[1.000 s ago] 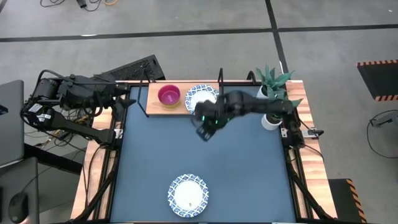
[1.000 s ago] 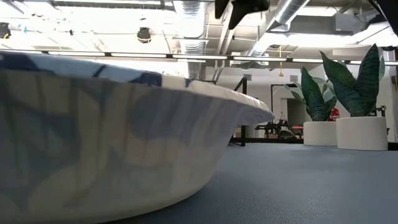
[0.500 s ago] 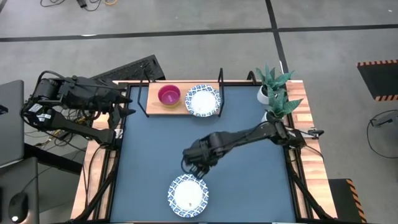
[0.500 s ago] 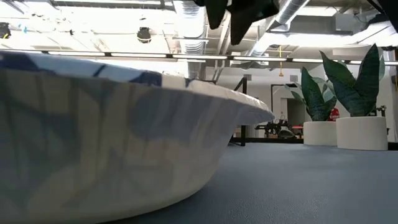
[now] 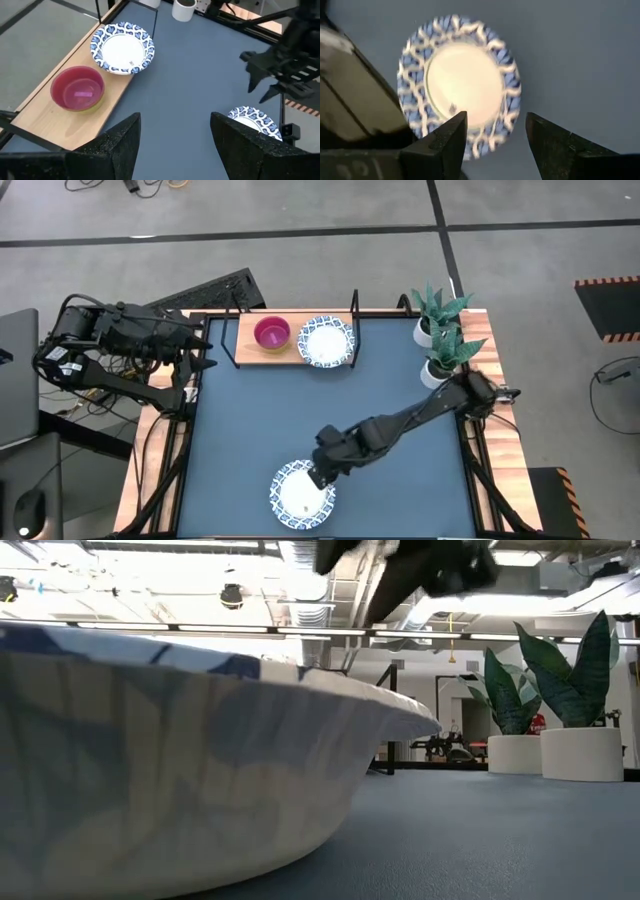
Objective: Place and stack bowls onto a shelf
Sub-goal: Stack the white bowl on top of the other white bowl on the shelf
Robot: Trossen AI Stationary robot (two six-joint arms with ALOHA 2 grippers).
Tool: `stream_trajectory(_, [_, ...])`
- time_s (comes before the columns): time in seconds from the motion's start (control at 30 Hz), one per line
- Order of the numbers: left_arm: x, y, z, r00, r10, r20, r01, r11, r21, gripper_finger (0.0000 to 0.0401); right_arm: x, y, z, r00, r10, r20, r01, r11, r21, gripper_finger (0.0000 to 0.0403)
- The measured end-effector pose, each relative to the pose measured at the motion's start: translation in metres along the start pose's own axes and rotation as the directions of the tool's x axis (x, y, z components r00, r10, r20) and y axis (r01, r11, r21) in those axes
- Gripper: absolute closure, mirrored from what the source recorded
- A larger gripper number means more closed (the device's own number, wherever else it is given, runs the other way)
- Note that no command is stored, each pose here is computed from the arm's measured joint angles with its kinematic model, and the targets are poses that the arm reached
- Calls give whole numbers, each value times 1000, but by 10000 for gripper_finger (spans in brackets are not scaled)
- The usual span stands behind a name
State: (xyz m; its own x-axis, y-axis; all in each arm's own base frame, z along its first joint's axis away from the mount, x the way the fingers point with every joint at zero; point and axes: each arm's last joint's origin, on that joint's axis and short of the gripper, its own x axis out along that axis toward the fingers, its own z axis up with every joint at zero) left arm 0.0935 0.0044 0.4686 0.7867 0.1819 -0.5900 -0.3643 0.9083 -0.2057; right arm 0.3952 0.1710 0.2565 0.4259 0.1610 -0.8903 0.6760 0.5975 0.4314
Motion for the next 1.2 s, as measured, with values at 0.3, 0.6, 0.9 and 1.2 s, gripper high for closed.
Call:
stream_trajectory(0.3, [0, 0, -1, 1000, 2, -16, -2, 1000, -19, 177, 32, -49, -25, 974, 220, 46, -224, 962, 156, 177])
stream_trajectory(0.6, [0, 1, -4, 999, 3, -42, -5, 999, -48, 177, 73, -58, -40, 961, 272, 53, -277, 944, 180, 177])
stream_trajectory(0.9, [0, 2, -5, 999, 9, -54, -11, 999, -43, 177, 98, -59, -44, 953, 299, 49, -302, 930, 210, 177])
stream_trajectory(1.2, [0, 2, -5, 999, 10, -53, -12, 999, -31, 177, 93, -51, -42, 925, 373, 67, -379, 906, 189, 234])
